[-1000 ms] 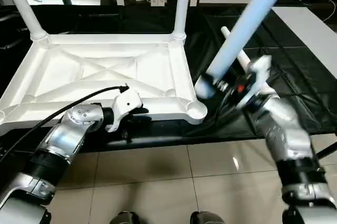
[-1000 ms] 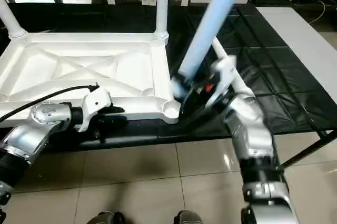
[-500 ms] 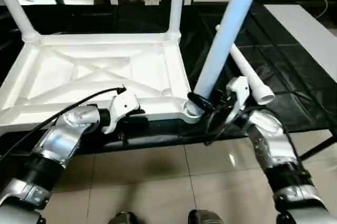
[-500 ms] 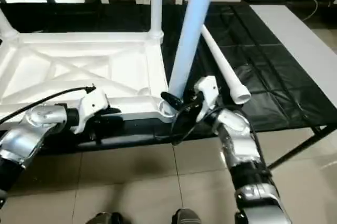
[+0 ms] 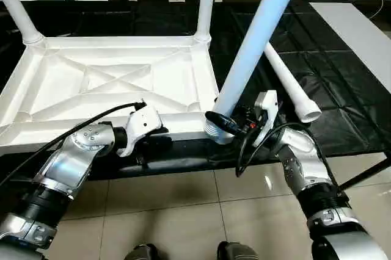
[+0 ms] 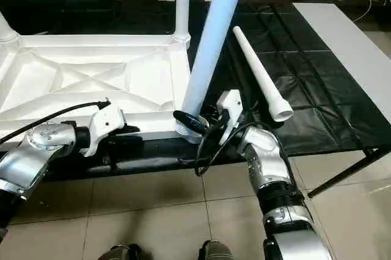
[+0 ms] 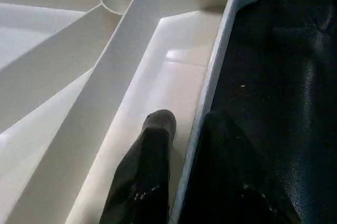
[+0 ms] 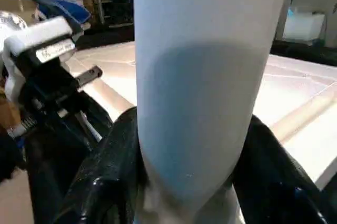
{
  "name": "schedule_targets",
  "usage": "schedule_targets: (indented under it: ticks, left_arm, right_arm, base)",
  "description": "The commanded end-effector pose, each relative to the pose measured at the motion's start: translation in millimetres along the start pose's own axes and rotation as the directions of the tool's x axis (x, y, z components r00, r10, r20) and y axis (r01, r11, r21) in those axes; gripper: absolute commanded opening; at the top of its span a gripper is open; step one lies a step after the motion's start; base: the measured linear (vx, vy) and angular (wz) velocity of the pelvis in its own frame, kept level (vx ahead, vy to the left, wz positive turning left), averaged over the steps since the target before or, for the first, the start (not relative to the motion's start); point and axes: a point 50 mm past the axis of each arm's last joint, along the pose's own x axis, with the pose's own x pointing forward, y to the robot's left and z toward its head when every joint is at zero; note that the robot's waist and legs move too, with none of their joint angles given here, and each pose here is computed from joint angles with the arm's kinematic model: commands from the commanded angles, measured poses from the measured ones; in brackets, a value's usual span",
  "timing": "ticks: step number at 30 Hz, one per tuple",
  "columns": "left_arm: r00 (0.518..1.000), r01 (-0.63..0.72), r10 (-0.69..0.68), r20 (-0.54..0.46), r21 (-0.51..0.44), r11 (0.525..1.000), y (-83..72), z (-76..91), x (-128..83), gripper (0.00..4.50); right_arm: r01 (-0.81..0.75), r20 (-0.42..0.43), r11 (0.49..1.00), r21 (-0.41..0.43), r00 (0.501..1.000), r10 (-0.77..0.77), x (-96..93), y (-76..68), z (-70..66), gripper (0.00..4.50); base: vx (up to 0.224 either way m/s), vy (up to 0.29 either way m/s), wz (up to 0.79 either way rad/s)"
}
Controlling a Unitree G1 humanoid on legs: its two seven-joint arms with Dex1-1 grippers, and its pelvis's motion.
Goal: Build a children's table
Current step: Insert table leg to table base
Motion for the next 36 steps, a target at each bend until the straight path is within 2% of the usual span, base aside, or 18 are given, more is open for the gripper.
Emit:
schedule_targets:
  ticks: [1, 5, 12, 15, 21, 31, 33, 36]
  left_arm:
    - [0.998, 0.044, -0.046, -0.045, -0.035, 0.998, -12.4, -13.4, 4.4, 0.76]
    - [0.992, 0.127, -0.126, 0.01, -0.031, 0.991, -22.3, -6.5, 6.6, 0.76]
    - [0.985, 0.174, -0.173, 0.026, -0.049, 0.984, -24.3, -5.1, 11.0, 0.76]
    - [0.967, 0.251, -0.248, 0.052, -0.057, 0.966, -29.0, -2.9, 13.4, 0.76]
    - [0.957, 0.289, -0.288, 0.045, -0.042, 0.956, -29.8, -0.7, 14.5, 0.76]
    - [0.961, 0.275, -0.274, 0.032, -0.034, 0.961, -27.8, -0.7, 16.6, 0.76]
    - [0.969, 0.247, -0.246, 0.025, -0.033, 0.969, -25.4, -1.3, 17.5, 0.76]
    - [0.968, 0.252, -0.251, 0.027, -0.035, 0.967, -25.9, -1.4, 17.4, 0.76]
  right_arm:
    - [0.004, -0.099, 1.0, 0.022, 0.995, -0.001, -11.1, 2.0, -17.7, 2.0]
    - [0.02, -0.103, 1.0, 0.002, 0.994, -0.019, -15.2, -2.2, -16.7, 2.0]
    - [0.003, -0.111, 1.0, 0.007, 0.994, -0.002, -16.4, -2.7, -18.6, 2.0]
    - [-0.034, -0.132, 0.999, 0.016, 0.991, 0.036, -20.1, 1.1, -23.5, 2.0]
    - [-0.028, -0.139, 1.0, 0.002, 0.99, 0.028, -25.1, 1.8, -27.6, 2.0]
    - [0.019, -0.162, 1.0, 0.0, 0.987, -0.018, -39.3, 3.8, -39.5, 2.0]
    - [0.068, -0.147, 0.997, 0.044, 0.987, -0.061, -42.3, 3.8, -43.6, 2.0]
    - [0.048, -0.15, 0.996, 0.069, 0.988, -0.037, -43.2, 8.2, -47.1, 2.0]
  base:
    - [0.0, 0.0, 0.0]
    - [0.0, 0.0, 0.0]
    - [0.0, 0.0, 0.0]
    - [0.0, 0.0, 0.0]
    - [0.0, 0.0, 0.0]
    - [0.0, 0.0, 0.0]
    - [0.0, 0.0, 0.0]
    - [0.0, 0.0, 0.0]
